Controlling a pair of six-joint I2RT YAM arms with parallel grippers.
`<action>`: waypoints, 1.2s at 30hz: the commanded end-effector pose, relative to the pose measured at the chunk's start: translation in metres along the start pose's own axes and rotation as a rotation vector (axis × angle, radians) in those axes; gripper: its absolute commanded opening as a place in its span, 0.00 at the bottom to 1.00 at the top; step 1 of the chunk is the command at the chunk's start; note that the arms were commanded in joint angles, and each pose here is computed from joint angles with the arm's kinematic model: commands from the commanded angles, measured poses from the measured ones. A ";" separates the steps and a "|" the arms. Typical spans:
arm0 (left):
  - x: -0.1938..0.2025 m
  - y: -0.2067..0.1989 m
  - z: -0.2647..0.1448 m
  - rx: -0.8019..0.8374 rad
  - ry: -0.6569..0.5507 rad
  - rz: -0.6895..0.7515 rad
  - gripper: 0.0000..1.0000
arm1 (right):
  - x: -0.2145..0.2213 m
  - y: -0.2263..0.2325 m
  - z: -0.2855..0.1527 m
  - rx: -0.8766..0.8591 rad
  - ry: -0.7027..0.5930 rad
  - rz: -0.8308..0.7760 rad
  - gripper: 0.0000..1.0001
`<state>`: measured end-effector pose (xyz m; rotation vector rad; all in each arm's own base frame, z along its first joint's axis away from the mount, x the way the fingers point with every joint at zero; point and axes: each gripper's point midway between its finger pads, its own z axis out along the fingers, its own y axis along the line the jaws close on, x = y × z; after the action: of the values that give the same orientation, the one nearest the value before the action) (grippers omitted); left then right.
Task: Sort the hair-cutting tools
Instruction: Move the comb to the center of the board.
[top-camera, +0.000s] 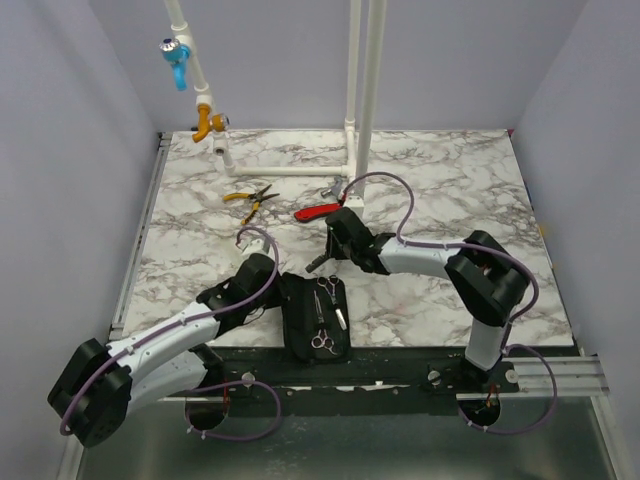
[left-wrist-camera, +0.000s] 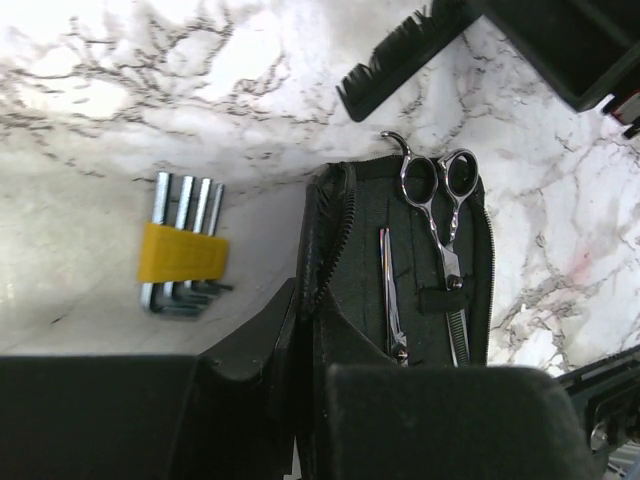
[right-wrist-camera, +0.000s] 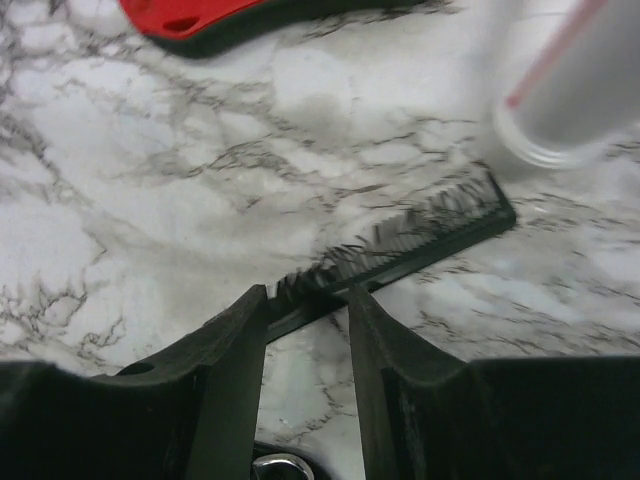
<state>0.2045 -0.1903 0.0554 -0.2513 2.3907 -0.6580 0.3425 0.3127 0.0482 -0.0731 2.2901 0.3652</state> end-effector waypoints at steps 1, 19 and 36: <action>0.003 0.034 -0.008 -0.130 -0.030 0.006 0.05 | 0.002 0.004 0.021 0.008 0.012 -0.090 0.40; -0.003 0.039 -0.014 -0.136 -0.065 0.003 0.05 | 0.080 -0.084 -0.023 0.263 0.191 -0.096 0.37; -0.023 -0.002 0.003 -0.027 -0.074 -0.018 0.04 | 0.146 -0.115 -0.111 0.220 0.323 0.112 0.37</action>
<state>0.2055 -0.1653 0.0539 -0.3223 2.3718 -0.5428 0.2419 0.2091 0.0199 0.1175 2.4311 0.2640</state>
